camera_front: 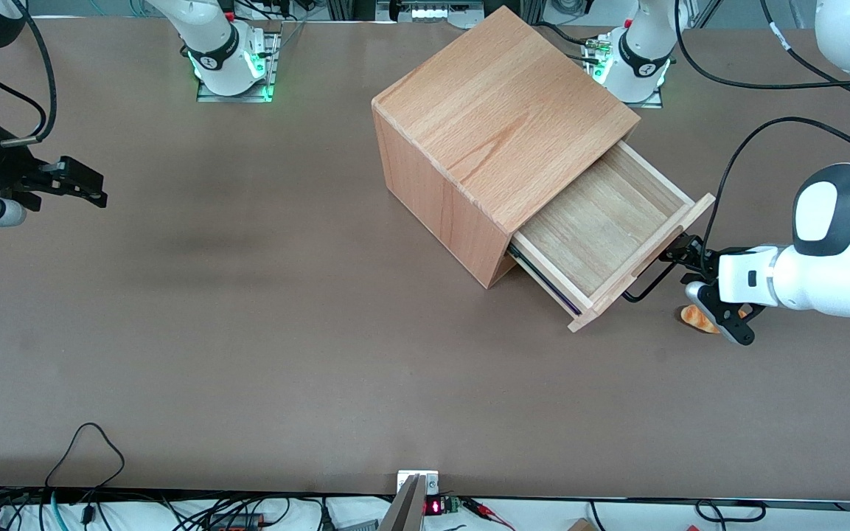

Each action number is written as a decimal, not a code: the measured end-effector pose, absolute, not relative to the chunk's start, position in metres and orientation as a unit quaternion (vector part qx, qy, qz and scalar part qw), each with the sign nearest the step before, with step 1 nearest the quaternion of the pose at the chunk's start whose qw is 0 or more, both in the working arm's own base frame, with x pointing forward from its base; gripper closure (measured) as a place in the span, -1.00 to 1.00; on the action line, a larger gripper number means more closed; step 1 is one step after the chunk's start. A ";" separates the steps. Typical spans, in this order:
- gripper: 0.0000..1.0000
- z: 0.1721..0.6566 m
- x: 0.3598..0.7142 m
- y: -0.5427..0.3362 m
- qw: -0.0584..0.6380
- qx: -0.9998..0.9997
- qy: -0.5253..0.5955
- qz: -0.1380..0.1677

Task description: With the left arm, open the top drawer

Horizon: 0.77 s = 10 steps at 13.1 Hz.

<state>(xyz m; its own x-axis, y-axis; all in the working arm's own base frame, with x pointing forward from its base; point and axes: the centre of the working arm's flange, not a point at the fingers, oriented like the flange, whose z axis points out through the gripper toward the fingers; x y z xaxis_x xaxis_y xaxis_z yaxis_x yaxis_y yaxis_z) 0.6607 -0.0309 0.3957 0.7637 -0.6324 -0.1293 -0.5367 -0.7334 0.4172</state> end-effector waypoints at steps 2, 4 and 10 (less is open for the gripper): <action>-0.30 0.398 0.658 -0.032 0.186 0.920 -0.315 -0.141; -0.30 0.415 0.661 -0.030 0.185 0.922 -0.311 -0.138; -0.30 0.444 0.666 -0.026 0.179 0.927 -0.307 -0.123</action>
